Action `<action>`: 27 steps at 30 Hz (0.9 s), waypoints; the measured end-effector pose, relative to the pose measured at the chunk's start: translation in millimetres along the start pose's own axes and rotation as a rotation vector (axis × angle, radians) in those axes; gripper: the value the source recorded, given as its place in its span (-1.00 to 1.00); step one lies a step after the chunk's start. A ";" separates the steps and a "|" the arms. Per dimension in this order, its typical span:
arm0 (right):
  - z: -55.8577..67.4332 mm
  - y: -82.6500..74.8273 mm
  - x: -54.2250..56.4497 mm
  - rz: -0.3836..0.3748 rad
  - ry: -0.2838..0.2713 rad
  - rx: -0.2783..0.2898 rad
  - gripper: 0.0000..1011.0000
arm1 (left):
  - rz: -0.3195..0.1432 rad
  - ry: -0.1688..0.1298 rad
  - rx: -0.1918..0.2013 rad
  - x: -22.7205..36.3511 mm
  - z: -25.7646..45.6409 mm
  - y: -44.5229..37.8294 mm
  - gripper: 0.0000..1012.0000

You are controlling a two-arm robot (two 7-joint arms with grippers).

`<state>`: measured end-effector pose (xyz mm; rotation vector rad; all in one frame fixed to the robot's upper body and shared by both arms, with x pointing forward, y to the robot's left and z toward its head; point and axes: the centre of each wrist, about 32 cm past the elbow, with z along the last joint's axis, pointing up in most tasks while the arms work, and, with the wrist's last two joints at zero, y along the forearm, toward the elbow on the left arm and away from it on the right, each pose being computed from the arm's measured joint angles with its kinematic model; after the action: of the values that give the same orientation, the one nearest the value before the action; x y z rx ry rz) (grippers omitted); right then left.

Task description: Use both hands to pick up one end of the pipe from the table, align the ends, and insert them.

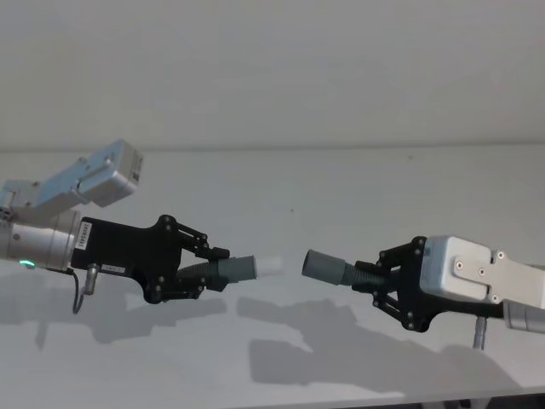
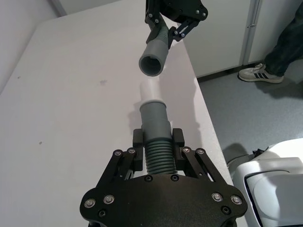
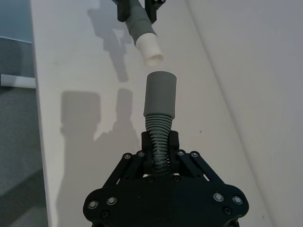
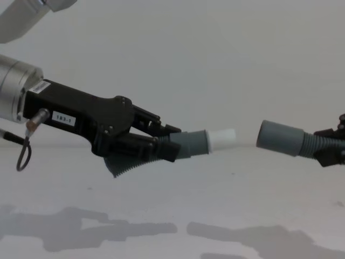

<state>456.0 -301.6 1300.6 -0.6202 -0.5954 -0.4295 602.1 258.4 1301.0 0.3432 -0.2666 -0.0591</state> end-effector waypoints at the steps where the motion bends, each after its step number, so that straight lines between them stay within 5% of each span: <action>1: 0.2 0.1 0.3 0.004 0.000 -0.001 -0.66 | 0.000 0.000 0.001 0.2 0.2 -0.1 -0.35; 27: 1.1 4.9 1.7 0.045 -0.005 -0.018 -0.66 | -0.040 0.002 -0.008 3.7 3.5 -4.6 -0.35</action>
<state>459.5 -297.6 1300.3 -0.6511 -0.5816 -0.3912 604.6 252.6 1303.5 0.3409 -0.2575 -0.0997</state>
